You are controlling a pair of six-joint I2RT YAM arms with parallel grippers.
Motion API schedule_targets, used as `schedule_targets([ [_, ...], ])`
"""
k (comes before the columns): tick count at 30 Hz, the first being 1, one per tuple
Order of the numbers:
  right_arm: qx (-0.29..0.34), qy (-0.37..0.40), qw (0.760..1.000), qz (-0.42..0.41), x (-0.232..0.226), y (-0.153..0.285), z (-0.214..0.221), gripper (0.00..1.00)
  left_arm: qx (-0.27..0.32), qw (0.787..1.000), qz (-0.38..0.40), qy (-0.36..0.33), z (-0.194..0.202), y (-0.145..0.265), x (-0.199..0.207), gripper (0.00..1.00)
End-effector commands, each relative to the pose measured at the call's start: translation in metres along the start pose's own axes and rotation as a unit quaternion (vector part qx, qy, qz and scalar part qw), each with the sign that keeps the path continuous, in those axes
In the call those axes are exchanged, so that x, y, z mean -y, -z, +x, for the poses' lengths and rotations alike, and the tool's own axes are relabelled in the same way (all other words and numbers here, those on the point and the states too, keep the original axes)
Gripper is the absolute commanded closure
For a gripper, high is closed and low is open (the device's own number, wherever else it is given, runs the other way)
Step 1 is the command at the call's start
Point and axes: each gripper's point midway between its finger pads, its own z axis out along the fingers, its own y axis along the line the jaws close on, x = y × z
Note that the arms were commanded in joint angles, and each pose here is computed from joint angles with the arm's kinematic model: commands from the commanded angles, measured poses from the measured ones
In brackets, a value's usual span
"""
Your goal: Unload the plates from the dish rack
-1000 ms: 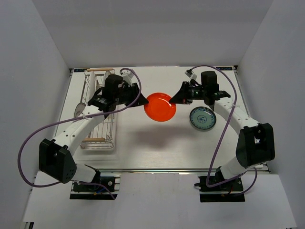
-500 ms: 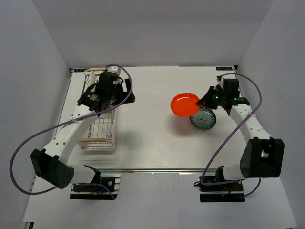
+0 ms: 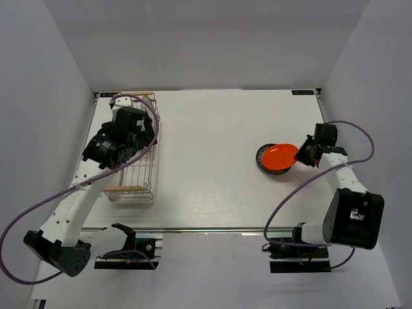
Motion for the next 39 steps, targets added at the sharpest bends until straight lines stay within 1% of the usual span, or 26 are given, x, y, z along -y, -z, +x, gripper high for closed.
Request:
schedule_targets([
  [1,0.034,0.003,0.999,-0.021,-0.009,-0.009,-0.016,1.00,0.016,1.000,0.010,-0.008,-0.003,0.006,-0.004,0.02],
  [2,0.032,0.005,0.999,-0.020,-0.008,-0.012,-0.015,1.00,0.019,1.000,0.018,-0.007,-0.003,0.007,-0.002,0.02],
  [3,0.024,0.005,0.999,-0.036,-0.014,-0.016,-0.013,1.00,0.023,0.999,0.023,-0.007,-0.002,0.007,-0.002,0.02],
  [5,0.014,0.008,0.999,-0.042,-0.015,-0.020,-0.009,1.00,0.030,0.999,0.018,-0.004,-0.002,0.008,-0.006,0.02],
  [6,0.010,0.008,0.999,-0.043,-0.015,-0.021,-0.008,0.99,0.032,0.999,0.007,-0.001,-0.002,0.008,-0.010,0.02],
  [8,0.001,0.011,0.999,-0.045,-0.015,-0.024,-0.002,0.91,0.032,0.999,-0.005,0.007,-0.001,0.011,-0.017,0.02],
  [10,-0.002,0.010,0.999,-0.045,-0.013,-0.024,0.001,0.81,0.038,0.999,-0.023,0.014,-0.002,0.014,-0.025,0.02],
  [12,-0.005,0.011,0.999,-0.050,-0.014,-0.023,0.006,0.75,0.036,0.998,-0.042,0.014,0.000,0.015,-0.033,0.02],
  [13,-0.008,0.012,0.999,-0.051,-0.013,-0.023,0.008,0.66,0.036,0.998,-0.046,0.012,0.000,0.015,-0.034,0.02],
  [14,-0.012,0.014,0.998,-0.053,-0.014,-0.024,0.011,0.60,0.033,0.998,-0.055,0.012,0.001,0.014,-0.037,0.02],
  [15,-0.016,0.014,0.998,-0.056,-0.014,-0.024,0.013,0.51,0.030,0.997,-0.065,0.011,0.002,0.013,-0.039,0.02],
  [16,-0.018,0.015,0.998,-0.058,-0.014,-0.025,0.015,0.47,0.029,0.997,-0.070,0.011,0.000,0.012,-0.038,0.02],
  [20,-0.030,0.021,0.998,-0.056,-0.012,-0.028,0.021,0.37,0.015,0.994,-0.109,0.018,0.003,0.010,-0.046,0.02],
  [21,-0.035,0.021,0.998,-0.057,-0.011,-0.030,0.024,0.33,0.016,0.993,-0.114,0.019,0.002,0.010,-0.048,0.02],
  [22,-0.037,0.021,0.997,-0.057,-0.011,-0.030,0.024,0.26,0.018,0.992,-0.120,0.019,0.002,0.011,-0.050,0.02],
  [23,-0.044,0.026,0.997,-0.063,-0.013,-0.031,0.027,0.22,0.019,0.992,-0.123,0.021,0.000,0.012,-0.051,0.02],
  [24,-0.044,0.027,0.996,-0.068,-0.015,-0.031,0.026,0.11,0.020,0.991,-0.127,0.021,0.000,0.012,-0.052,0.02],
  [27,-0.056,0.028,0.994,-0.086,-0.021,-0.035,0.031,0.11,0.034,0.989,-0.145,0.026,-0.004,0.015,-0.060,0.02],
  [29,-0.057,0.027,0.995,-0.076,-0.018,-0.036,0.031,0.11,0.036,0.986,-0.164,0.022,-0.003,0.016,-0.069,0.02],
  [31,-0.049,0.019,0.997,-0.062,-0.013,-0.035,0.026,0.11,0.034,0.982,-0.186,0.019,0.001,0.017,-0.078,0.02],
  [32,-0.032,0.016,0.998,-0.044,-0.008,-0.032,0.020,0.11,0.042,0.977,-0.209,0.015,0.000,0.018,-0.085,0.02],
  [34,-0.017,0.013,0.999,-0.034,-0.006,-0.027,0.014,0.11,0.038,0.973,-0.229,0.007,0.000,0.016,-0.091,0.02],
  [35,-0.005,0.014,0.999,-0.037,-0.008,-0.022,0.009,0.11,0.035,0.972,-0.233,0.001,0.000,0.017,-0.092,0.02],
  [39,0.006,0.016,0.999,-0.045,-0.012,-0.013,0.003,0.11,0.047,0.967,-0.252,-0.010,-0.008,0.014,-0.104,0.02],
])
